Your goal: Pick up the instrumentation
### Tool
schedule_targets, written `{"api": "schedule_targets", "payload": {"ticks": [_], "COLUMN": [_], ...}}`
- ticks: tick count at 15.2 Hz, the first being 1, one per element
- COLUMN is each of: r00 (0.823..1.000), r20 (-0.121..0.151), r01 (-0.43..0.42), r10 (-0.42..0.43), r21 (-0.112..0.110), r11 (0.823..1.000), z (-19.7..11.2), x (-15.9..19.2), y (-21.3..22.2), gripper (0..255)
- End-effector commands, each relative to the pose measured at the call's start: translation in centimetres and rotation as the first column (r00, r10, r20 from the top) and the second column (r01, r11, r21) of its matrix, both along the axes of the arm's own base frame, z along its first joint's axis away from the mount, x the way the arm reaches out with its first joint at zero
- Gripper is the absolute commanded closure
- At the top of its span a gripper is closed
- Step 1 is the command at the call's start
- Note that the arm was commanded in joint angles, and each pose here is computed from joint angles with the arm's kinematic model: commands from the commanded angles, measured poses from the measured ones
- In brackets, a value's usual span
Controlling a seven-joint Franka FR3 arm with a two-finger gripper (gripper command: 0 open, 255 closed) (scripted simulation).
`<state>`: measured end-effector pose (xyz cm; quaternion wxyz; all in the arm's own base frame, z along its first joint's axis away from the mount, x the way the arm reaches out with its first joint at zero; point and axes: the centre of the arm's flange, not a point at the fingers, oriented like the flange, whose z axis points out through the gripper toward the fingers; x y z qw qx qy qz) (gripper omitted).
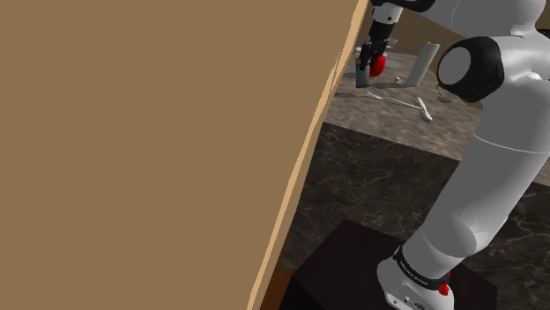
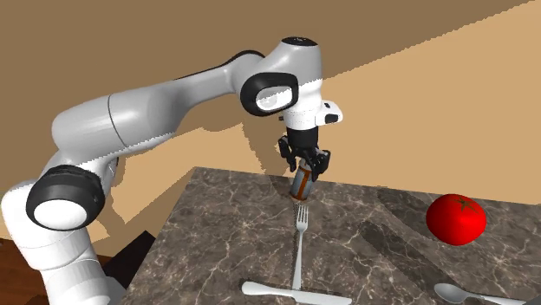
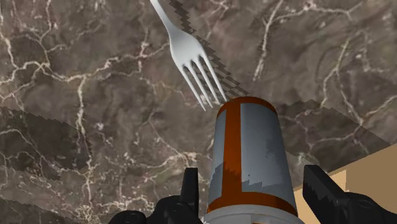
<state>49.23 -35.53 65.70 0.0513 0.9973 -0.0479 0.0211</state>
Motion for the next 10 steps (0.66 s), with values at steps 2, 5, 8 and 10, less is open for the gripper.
{"api": "schedule_targets", "payload": {"ticks": [2, 5, 8, 10], "r00": [1.000, 1.000, 1.000, 1.000], "r20": [0.000, 0.000, 0.000, 0.000], "r01": [0.000, 0.000, 0.000, 0.000], "r10": [0.000, 0.000, 0.000, 0.000], "r21": [0.000, 0.000, 0.000, 0.000], "r11": [1.000, 1.000, 1.000, 1.000], "z": [1.6, 3.2, 4.8, 4.8], "x": [0.0, 0.0, 0.0, 0.0], "y": [0.0, 0.0, 0.0, 0.0], "gripper": [255, 255, 255, 255]}}
